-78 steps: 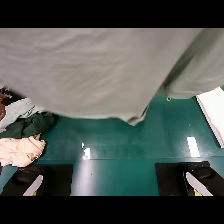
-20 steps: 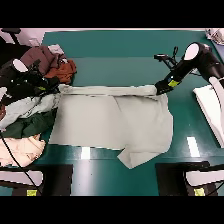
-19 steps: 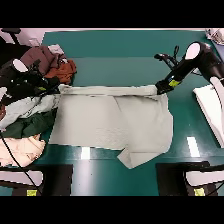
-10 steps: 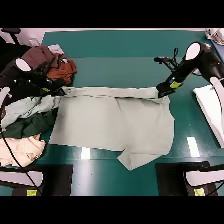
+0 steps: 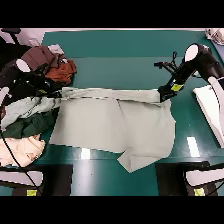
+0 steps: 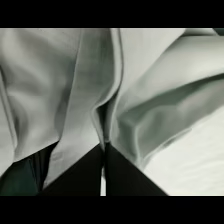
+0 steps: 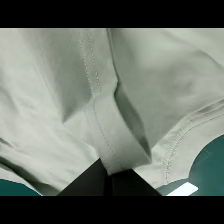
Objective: Fold the shirts.
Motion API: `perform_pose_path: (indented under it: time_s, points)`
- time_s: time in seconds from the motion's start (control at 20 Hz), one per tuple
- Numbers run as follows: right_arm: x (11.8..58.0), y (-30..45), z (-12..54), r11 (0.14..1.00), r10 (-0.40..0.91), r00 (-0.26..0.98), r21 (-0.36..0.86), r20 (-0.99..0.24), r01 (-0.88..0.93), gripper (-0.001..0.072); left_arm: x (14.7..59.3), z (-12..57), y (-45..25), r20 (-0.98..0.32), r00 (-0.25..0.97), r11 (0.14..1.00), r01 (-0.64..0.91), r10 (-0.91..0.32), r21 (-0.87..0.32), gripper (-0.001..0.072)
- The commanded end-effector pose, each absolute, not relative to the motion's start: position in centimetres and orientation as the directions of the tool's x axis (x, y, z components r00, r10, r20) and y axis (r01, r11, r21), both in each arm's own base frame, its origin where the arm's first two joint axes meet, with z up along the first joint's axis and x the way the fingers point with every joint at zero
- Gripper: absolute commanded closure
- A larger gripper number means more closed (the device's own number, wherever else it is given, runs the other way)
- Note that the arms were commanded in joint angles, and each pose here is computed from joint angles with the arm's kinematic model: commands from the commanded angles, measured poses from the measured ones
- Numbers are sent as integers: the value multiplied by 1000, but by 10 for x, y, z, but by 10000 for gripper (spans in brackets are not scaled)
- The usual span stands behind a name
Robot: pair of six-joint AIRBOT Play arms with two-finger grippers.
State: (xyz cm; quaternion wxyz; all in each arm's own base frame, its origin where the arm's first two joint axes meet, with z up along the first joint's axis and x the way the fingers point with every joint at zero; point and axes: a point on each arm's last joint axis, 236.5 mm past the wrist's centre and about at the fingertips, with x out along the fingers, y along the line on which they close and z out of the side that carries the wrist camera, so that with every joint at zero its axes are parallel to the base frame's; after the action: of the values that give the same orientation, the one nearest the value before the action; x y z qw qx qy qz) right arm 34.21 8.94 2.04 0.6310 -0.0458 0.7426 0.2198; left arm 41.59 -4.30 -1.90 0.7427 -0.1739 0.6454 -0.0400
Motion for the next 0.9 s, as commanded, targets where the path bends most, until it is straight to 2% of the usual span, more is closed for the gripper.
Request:
perform_pose_path:
  time_s: [0.0, 0.45, 0.65, 0.7, 0.75, 0.8, 0.85]
  points:
    - [333, 88, 25, 902, 207, -220, 273, -953, -334, 693, 422, -20, -30, -951, 193, 949, -158, -242, -274, 687]
    - [300, 55, -8, 935, 233, -180, 271, -956, -228, 692, 425, -21, -27, -953, 204, 953, -155, -226, -259, 686]
    - [287, 57, -19, 934, 232, -222, 281, -947, -219, 687, 424, -19, -33, -946, 201, 945, -159, -254, -287, 686]
    - [286, 57, -20, 934, 233, -227, 282, -946, -217, 641, 423, -19, -34, -947, 196, 944, -159, -256, -289, 686]
    - [286, 57, -19, 935, 232, -227, 282, -946, -217, 490, 422, -20, -34, -947, 191, 944, -159, -257, -288, 686]
    - [287, 57, -17, 934, 232, -220, 280, -947, -220, 402, 420, -20, -34, -948, 184, 944, -159, -258, -288, 685]
    - [291, 57, -11, 934, 232, -202, 276, -951, -226, 376, 418, -20, -34, -950, 174, 945, -158, -259, -287, 666]
